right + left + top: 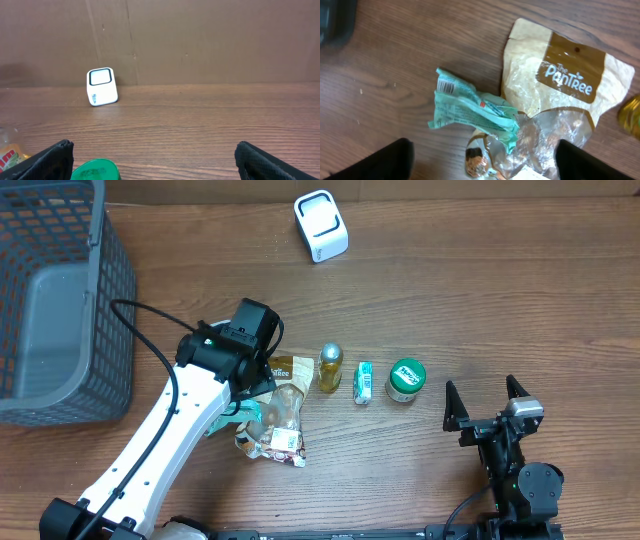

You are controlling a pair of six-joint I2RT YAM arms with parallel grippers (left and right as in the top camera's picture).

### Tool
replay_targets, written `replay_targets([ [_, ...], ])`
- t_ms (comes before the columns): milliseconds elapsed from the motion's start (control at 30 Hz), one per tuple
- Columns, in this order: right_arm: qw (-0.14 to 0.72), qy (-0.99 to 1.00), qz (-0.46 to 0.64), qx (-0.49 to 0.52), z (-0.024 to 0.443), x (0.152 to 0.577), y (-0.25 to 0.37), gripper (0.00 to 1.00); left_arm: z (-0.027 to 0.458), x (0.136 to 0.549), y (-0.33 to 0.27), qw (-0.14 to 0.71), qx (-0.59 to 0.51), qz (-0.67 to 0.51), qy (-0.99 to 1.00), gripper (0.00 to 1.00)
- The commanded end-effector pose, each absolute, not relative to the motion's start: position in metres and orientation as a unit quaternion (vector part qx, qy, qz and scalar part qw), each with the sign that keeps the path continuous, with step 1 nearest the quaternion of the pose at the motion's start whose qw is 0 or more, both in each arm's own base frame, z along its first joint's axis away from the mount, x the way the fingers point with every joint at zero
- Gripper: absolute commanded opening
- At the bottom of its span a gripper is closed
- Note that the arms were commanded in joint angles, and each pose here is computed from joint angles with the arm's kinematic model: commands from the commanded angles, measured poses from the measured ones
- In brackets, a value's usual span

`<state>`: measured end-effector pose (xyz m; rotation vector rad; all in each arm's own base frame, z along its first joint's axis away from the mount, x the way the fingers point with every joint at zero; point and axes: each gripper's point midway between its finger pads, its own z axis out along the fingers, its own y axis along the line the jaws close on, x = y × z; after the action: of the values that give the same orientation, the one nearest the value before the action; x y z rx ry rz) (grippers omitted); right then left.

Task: Scan the item barcode
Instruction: 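Set the packets on the table and open the left gripper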

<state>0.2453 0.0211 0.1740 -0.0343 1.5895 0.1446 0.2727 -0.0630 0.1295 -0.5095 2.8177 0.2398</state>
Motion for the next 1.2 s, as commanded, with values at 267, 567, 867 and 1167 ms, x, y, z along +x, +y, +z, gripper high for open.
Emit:
replay_targets([
  [267, 0.698, 0.713, 0.061, -0.015, 0.171, 0.246, 0.02, 1.0, 0.128, 0.254, -0.077, 0.084, -0.13, 0.049, 0.987, 0.05],
  [567, 0.698, 0.713, 0.061, -0.015, 0.171, 0.246, 0.02, 1.0, 0.076, 0.211, -0.064, 0.009, -0.136, 0.075, 0.988, 0.15],
  [867, 0.698, 0.713, 0.061, -0.015, 0.171, 0.246, 0.02, 1.0, 0.059, 0.212, -0.043, 0.005, -0.181, 0.075, 0.981, 0.16],
  [1167, 0.698, 0.713, 0.061, -0.015, 0.171, 0.246, 0.02, 1.0, 0.047, 0.212, -0.03, -0.01, -0.234, 0.042, 0.971, 0.15],
])
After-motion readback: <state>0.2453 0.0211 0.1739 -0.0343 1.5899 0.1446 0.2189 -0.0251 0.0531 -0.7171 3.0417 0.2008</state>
